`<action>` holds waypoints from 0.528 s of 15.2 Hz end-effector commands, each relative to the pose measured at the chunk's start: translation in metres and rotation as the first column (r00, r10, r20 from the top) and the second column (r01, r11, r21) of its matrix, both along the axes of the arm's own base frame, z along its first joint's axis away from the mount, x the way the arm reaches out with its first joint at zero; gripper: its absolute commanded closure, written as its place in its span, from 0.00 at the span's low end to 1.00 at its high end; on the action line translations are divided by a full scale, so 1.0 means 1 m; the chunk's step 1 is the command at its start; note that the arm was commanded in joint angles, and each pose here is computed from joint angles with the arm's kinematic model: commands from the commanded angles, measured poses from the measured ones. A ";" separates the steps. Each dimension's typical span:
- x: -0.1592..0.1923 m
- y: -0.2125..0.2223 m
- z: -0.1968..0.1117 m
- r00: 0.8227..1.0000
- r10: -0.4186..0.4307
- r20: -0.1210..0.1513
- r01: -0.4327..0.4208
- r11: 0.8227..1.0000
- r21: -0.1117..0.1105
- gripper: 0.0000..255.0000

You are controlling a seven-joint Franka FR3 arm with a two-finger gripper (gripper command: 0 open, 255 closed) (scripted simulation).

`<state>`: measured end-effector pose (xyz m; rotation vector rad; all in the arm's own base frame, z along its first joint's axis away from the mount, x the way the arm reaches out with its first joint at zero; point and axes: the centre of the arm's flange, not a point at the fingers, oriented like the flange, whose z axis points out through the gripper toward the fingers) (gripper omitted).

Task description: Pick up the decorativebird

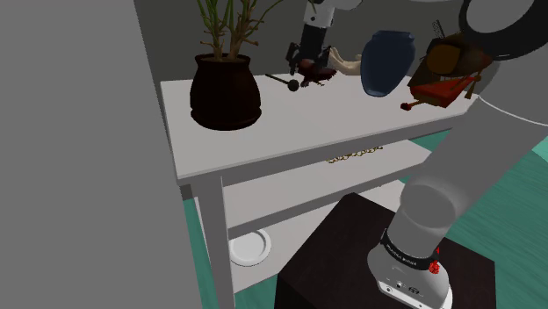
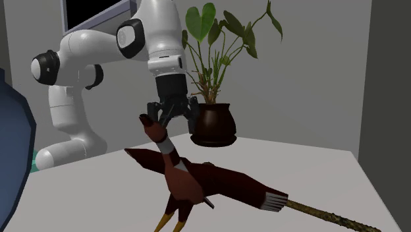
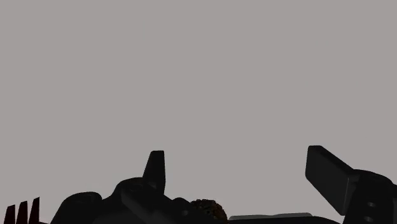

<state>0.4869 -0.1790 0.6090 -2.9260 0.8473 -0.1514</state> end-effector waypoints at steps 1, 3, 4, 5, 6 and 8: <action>0.010 -0.023 0.004 0.999 -0.050 0.002 0.050 0.999 -0.003 0.00; 0.020 -0.045 0.009 0.995 -0.098 0.004 0.098 0.995 -0.005 0.00; 0.024 -0.057 0.011 0.993 -0.122 0.005 0.122 0.993 -0.006 0.00; 0.029 -0.068 0.013 0.989 -0.146 0.006 0.146 0.989 -0.008 0.00; 0.033 -0.080 0.015 0.985 -0.170 0.008 0.170 0.985 -0.009 0.00; 0.040 -0.103 0.020 0.976 -0.217 0.010 0.217 0.976 -0.011 0.00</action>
